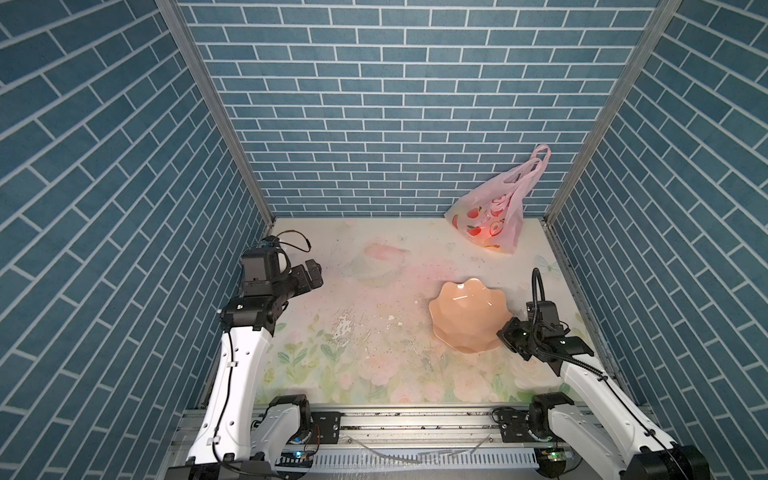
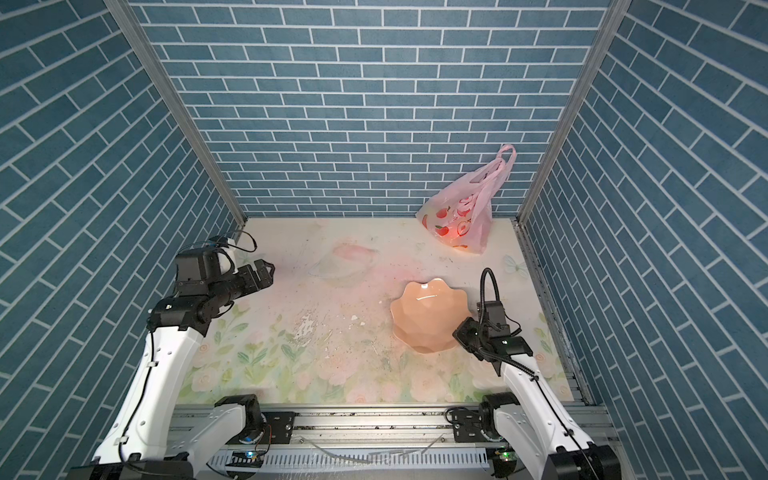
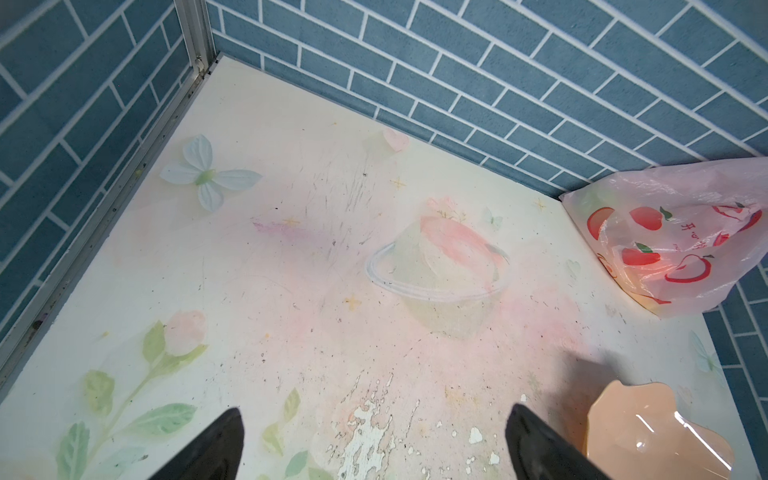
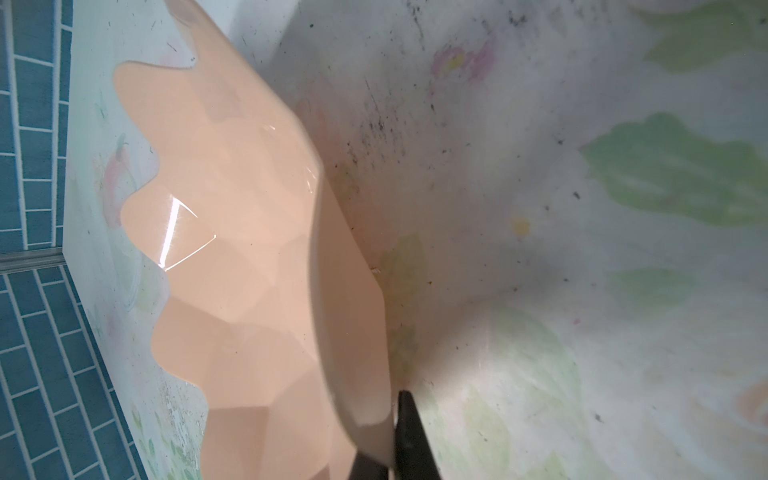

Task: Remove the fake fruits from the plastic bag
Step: 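Release the bowl and raise the right gripper toward the pink bag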

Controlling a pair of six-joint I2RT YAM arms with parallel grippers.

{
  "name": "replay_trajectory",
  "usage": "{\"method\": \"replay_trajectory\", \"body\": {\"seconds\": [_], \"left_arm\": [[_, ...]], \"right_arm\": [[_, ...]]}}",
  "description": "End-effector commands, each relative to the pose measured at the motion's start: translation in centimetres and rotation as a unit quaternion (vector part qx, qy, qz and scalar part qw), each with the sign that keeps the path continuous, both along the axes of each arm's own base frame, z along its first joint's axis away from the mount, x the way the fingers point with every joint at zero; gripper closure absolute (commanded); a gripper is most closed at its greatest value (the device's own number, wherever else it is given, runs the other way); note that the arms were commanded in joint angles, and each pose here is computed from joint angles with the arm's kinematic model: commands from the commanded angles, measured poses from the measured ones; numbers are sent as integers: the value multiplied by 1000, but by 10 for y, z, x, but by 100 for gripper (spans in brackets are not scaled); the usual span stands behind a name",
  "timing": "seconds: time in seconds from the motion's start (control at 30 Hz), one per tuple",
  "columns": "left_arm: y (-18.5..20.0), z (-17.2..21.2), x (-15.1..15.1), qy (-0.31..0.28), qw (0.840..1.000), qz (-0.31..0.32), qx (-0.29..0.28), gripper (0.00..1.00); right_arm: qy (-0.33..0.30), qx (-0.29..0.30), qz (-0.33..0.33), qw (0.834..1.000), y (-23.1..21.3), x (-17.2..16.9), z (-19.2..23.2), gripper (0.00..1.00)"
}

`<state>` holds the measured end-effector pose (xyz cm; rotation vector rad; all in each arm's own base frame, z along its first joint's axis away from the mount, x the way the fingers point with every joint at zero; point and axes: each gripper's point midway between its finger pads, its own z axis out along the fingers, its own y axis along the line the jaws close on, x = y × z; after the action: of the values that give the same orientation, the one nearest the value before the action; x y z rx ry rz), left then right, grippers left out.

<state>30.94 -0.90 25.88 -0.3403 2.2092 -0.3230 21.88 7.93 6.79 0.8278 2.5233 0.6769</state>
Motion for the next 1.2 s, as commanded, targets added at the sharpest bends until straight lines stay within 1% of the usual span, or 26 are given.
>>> {"method": "replay_trajectory", "body": {"seconds": [0.0,0.33,0.47,0.6,0.67,0.77,0.93,1.07,1.17], "left_arm": [[-2,6,4,-7,1000,-6,-5,1],[-4,7,5,-8,1000,-11,-11,1],[-10,5,7,-8,999,-24,-23,1],[-19,3,10,-4,999,-38,-36,1],[-26,1,11,0,998,-46,-31,1],[-43,-1,11,14,998,-66,-18,0],[-90,2,10,16,992,-121,13,1],[-122,-4,23,25,988,-145,38,1],[-153,-11,41,28,984,-172,39,1]], "right_arm": [[62,-44,-17,997,-20,-30,-30,94],[58,-60,-30,996,-30,-37,-23,72],[51,-78,-31,995,-36,-36,-10,64],[31,-122,-45,991,-52,-33,12,60],[11,-143,-52,988,-60,-28,26,56],[-13,-173,-51,984,-67,-15,46,52],[-49,-215,-21,975,-69,25,71,47],[-91,-237,10,967,-62,76,90,47],[-123,-265,21,956,-61,118,106,47]]}}
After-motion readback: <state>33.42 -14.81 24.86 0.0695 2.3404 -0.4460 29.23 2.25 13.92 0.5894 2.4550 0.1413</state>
